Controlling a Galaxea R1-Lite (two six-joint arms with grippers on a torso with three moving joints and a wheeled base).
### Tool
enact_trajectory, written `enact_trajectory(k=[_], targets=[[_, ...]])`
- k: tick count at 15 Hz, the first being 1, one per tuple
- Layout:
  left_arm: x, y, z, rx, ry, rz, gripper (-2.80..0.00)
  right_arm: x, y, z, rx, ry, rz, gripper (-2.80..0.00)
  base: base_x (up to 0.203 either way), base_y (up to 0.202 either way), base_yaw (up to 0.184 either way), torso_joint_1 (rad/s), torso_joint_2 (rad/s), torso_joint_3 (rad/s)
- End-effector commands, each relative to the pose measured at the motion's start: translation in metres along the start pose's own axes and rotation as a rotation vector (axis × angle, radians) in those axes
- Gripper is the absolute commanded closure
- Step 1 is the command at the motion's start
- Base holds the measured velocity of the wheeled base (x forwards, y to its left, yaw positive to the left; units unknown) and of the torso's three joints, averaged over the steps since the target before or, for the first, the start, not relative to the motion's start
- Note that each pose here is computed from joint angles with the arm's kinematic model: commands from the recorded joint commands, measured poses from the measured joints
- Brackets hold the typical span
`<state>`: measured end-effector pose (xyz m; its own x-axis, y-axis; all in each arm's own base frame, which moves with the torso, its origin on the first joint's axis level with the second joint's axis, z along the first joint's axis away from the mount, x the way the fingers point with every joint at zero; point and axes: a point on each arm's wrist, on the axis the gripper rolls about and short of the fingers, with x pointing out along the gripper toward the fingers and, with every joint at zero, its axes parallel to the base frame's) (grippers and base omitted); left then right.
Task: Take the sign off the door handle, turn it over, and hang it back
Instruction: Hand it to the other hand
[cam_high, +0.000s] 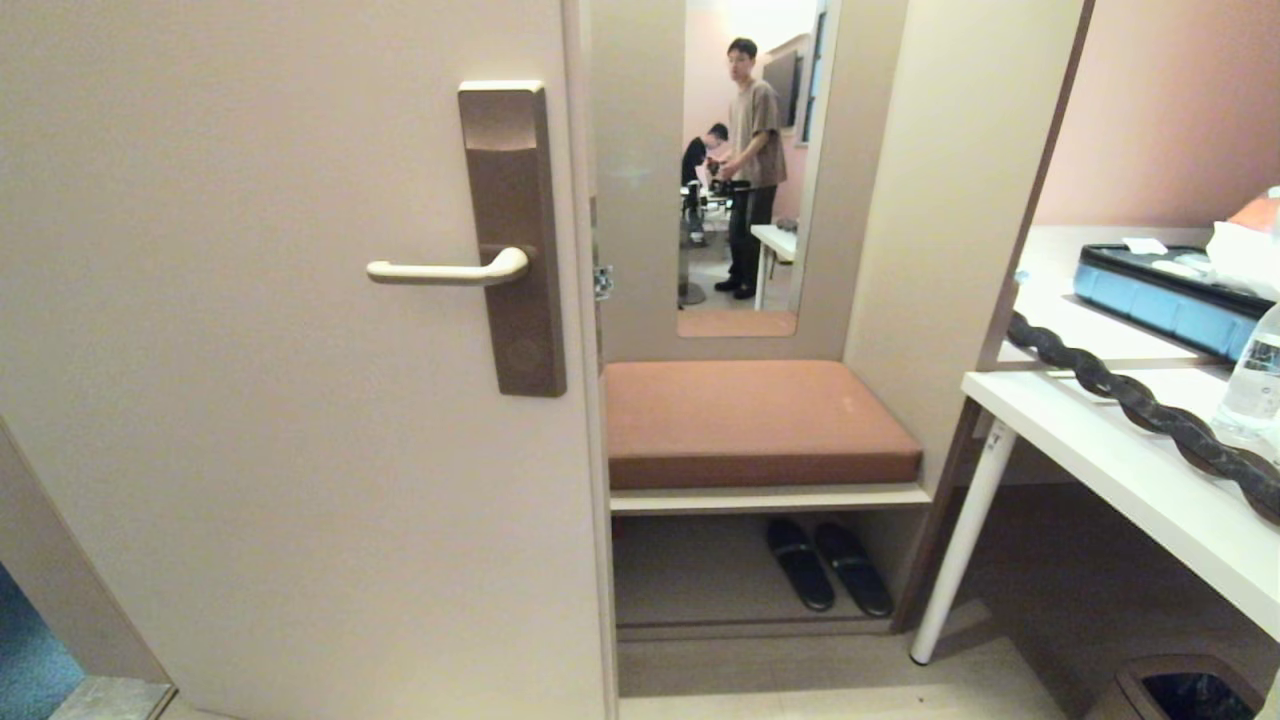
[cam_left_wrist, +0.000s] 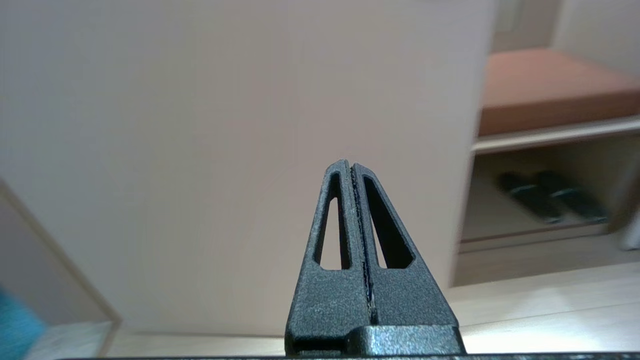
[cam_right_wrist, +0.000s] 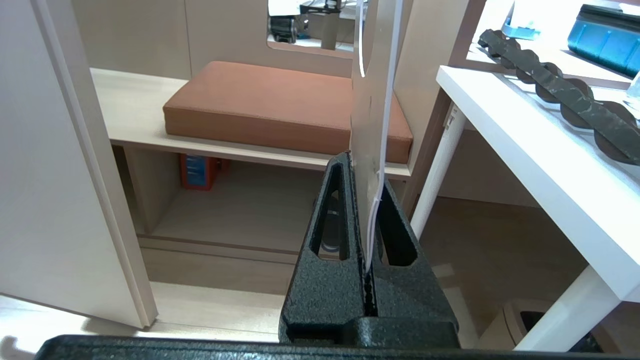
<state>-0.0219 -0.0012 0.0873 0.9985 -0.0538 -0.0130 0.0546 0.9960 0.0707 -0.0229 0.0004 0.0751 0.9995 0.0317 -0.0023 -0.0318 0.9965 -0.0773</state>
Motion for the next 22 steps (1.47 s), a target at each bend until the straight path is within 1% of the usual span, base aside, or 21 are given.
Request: enact_trajectory(k=[1, 3, 5, 7, 9, 10, 12, 14, 17, 18, 19, 20, 22], targets=[[0.009, 0.001, 0.021, -0.045, 0.063, -0.034, 0.00, 0.000, 0.000, 0.000, 0.001, 0.002, 0.001, 0.00, 0.000, 0.000, 0.000, 0.000, 0.00, 0.000], [0.016, 0.003, 0.036, -0.072, 0.091, -0.083, 0.00, 0.000, 0.000, 0.000, 0.000, 0.002, 0.002, 0.00, 0.000, 0.000, 0.000, 0.000, 0.00, 0.000], [0.028, 0.003, 0.052, -0.088, 0.108, -0.171, 0.00, 0.000, 0.000, 0.000, -0.004, 0.002, 0.001, 0.00, 0.000, 0.000, 0.000, 0.000, 0.00, 0.000], [0.048, 0.002, 0.073, -0.110, 0.146, -0.228, 0.00, 0.000, 0.000, 0.000, -0.001, 0.002, 0.001, 0.00, 0.000, 0.000, 0.000, 0.000, 0.00, 0.000], [0.079, -0.001, 0.095, -0.135, 0.178, -0.251, 0.00, 0.000, 0.000, 0.000, -0.003, 0.002, 0.002, 0.00, 0.000, 0.000, 0.000, 0.000, 0.00, 0.000], [0.100, -0.004, 0.108, -0.145, 0.184, -0.258, 0.00, 0.000, 0.000, 0.000, -0.004, 0.003, 0.004, 0.00, 0.000, 0.000, 0.000, 0.000, 0.00, 0.000], [0.136, -0.010, 0.127, -0.156, 0.184, -0.284, 0.00, 0.000, 0.000, 0.000, -0.004, 0.002, 0.004, 0.00, 0.000, 0.000, 0.000, 0.000, 0.00, 0.000], [0.171, -0.020, 0.141, -0.162, 0.187, -0.331, 0.00, 0.000, 0.000, 0.000, -0.009, 0.003, 0.006, 0.00, 0.000, 0.000, 0.000, 0.000, 0.00, 0.000], [0.218, -0.041, 0.143, -0.160, 0.206, -0.398, 0.00, 0.000, 0.000, 0.000, -0.007, 0.003, 0.005, 0.00, 0.000, 0.000, 0.000, 0.000, 0.00, 0.000], [0.230, -0.047, 0.142, -0.161, 0.199, -0.427, 0.00, 0.000, 0.000, 0.000, -0.004, 0.003, 0.005, 0.00, 0.000, 0.000, 0.000, 0.000, 0.00, 0.000], [0.242, -0.053, 0.140, -0.164, 0.188, -0.475, 0.00, 0.000, 0.000, 0.000, -0.002, 0.004, 0.004, 0.00, 0.000, 0.000, 0.000, 0.000, 0.00, 0.000], [0.251, -0.058, 0.136, -0.169, 0.181, -0.531, 0.00, 0.000, 0.000, 0.000, -0.002, 0.004, 0.004, 0.00, 0.000, 0.000, 0.000, 0.000, 0.00, 0.000], [0.259, -0.061, 0.132, -0.180, 0.181, -0.580, 0.00, 0.000, 0.000, 0.000, -0.002, 0.002, 0.004, 0.00, 0.000, 0.000, 0.000, 0.000, 0.00, 0.000]])
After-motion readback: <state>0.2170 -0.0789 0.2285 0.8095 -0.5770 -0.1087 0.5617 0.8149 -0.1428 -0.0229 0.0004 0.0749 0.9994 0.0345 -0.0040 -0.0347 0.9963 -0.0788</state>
